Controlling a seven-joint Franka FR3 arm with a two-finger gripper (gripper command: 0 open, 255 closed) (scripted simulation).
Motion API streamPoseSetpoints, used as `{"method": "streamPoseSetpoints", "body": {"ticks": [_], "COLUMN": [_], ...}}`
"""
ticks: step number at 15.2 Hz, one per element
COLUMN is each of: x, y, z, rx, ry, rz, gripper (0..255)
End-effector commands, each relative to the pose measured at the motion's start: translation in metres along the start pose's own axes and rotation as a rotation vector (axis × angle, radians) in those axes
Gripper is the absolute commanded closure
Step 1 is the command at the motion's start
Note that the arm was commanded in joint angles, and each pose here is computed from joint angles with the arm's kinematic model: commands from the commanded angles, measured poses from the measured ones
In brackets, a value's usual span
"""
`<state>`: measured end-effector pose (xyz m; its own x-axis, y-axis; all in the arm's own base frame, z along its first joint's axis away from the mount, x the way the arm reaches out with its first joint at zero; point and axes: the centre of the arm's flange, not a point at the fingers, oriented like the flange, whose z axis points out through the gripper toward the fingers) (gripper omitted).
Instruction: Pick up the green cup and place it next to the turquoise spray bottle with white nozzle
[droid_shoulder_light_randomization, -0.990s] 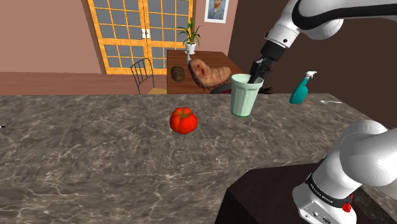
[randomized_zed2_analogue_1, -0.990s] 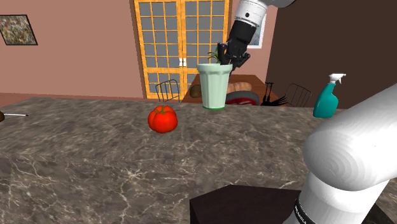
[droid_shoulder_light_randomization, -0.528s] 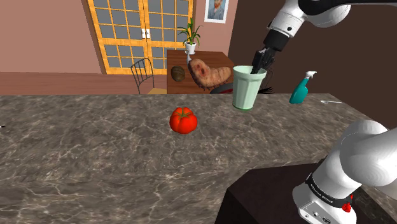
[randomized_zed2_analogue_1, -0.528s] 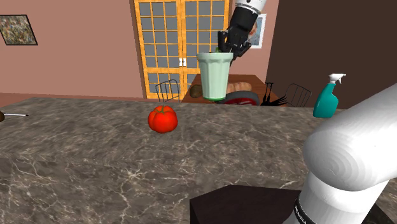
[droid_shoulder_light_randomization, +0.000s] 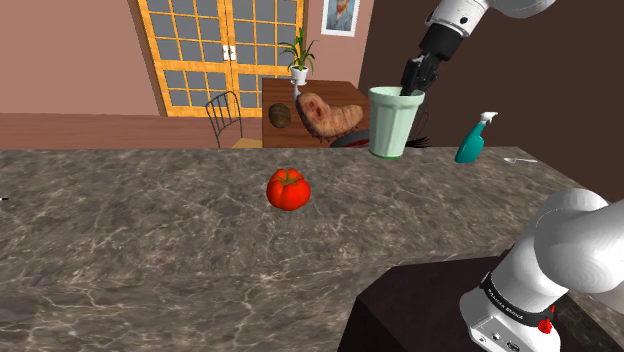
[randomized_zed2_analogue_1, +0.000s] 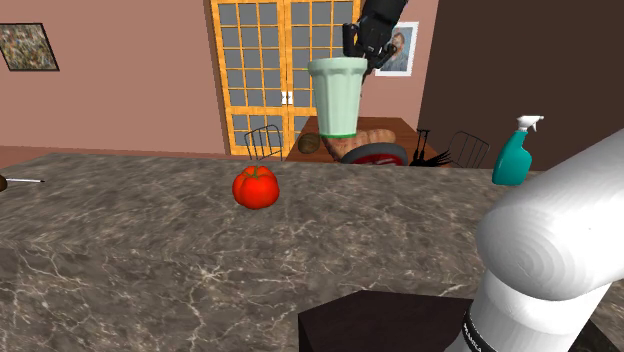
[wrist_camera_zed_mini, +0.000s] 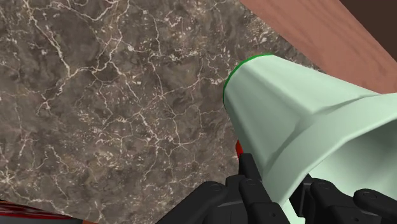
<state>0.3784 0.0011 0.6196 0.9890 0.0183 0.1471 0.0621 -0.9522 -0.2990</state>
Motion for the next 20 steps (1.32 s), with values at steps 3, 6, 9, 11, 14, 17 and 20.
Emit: {"method": "streamPoseSetpoints", "body": {"ticks": [3,6,9,11,14,17,20], "x": [0.003,0.005,0.007,0.009,-0.003,-0.014,-0.025], "y": [-0.004,-0.009,-0.014,-0.017,0.019,0.055,0.09], "z": [-0.021,-0.036,-0.051,-0.06,-0.073,-0.086,-0.099], "rx": [0.0,0.0,0.0,0.0,0.0,0.0,0.0], "ry": [0.0,0.0,0.0,0.0,0.0,0.0,0.0], "rz": [0.0,0.0,0.0,0.0,0.0,0.0,0.0], "gripper": [255,255,255,255,255,255,255]}}
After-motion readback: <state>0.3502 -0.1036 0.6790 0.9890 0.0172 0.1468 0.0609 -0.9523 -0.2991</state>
